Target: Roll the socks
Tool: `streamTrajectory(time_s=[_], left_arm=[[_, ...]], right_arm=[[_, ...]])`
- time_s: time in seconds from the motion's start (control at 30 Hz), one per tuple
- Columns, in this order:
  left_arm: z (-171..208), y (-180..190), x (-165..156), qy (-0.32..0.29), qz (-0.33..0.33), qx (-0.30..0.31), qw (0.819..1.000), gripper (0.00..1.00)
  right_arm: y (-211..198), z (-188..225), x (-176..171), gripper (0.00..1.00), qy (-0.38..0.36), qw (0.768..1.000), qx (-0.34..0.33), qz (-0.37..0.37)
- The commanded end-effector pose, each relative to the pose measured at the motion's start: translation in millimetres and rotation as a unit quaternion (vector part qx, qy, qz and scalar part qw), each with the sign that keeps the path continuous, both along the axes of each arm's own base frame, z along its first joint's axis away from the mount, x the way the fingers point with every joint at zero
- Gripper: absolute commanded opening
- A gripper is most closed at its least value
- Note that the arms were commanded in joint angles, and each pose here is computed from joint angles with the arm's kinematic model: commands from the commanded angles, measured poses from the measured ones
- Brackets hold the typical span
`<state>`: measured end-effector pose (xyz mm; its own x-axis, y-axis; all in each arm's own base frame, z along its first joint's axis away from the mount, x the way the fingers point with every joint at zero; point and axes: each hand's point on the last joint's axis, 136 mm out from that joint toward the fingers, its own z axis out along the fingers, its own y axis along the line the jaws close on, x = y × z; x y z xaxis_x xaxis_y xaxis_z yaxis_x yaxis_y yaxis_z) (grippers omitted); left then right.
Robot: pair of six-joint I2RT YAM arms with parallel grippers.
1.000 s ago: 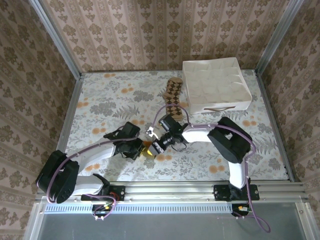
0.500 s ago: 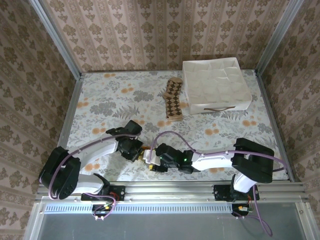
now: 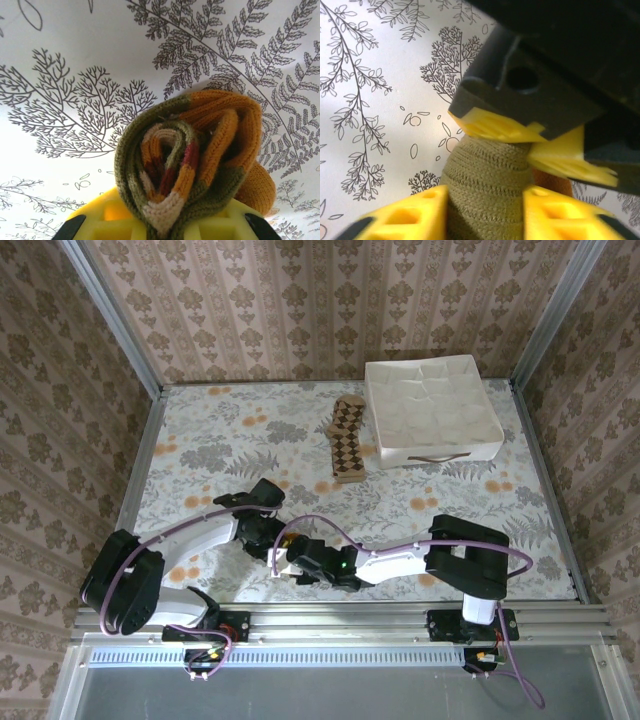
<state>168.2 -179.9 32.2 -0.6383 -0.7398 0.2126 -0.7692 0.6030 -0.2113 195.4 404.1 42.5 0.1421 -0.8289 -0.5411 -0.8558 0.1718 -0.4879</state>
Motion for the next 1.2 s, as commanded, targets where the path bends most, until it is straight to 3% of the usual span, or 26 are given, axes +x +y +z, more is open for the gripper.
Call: streamTrajectory(time_s=[0.0, 0.07, 0.2, 0.33, 0.47, 0.83, 1.17], left_arm=[[-13.2, 28.0, -24.5, 0.047, -0.009, 0.058, 0.997, 0.00], [-9.0, 27.2, -21.3, 0.038, -0.009, 0.052, 0.998, 0.02], [5.7, 26.7, -9.1, -0.005, -0.006, 0.031, 0.999, 0.29], [23.1, 28.0, 5.3, -0.057, 0.003, 0.001, 0.998, 0.50], [38.3, 28.4, 16.1, -0.106, 0.009, -0.027, 0.994, 0.64], [46.6, 18.6, 18.3, -0.160, -0.005, -0.084, 0.984, 0.69], [35.6, -5.6, 31.4, -0.179, -0.018, -0.113, 0.977, 0.69]], right_arm=[[-28.7, -34.6, 4.2, 0.22, 0.018, 0.997, -0.065, -0.045], [-36.6, -43.6, 1.3, 0.13, 0.035, 0.995, -0.072, -0.056], [-48.9, -56.9, -5.4, 0.02, 0.086, 0.991, -0.072, -0.073], [-56.2, -66.7, -9.6, 0.00, 0.147, 0.983, -0.064, -0.088], [-58.1, -70.1, -12.3, 0.00, 0.199, 0.974, -0.047, -0.098], [-56.1, -67.9, -7.4, 0.00, 0.356, 0.925, 0.020, -0.132], [-63.7, -73.0, 2.1, 0.00, 0.442, 0.878, 0.049, -0.175]])
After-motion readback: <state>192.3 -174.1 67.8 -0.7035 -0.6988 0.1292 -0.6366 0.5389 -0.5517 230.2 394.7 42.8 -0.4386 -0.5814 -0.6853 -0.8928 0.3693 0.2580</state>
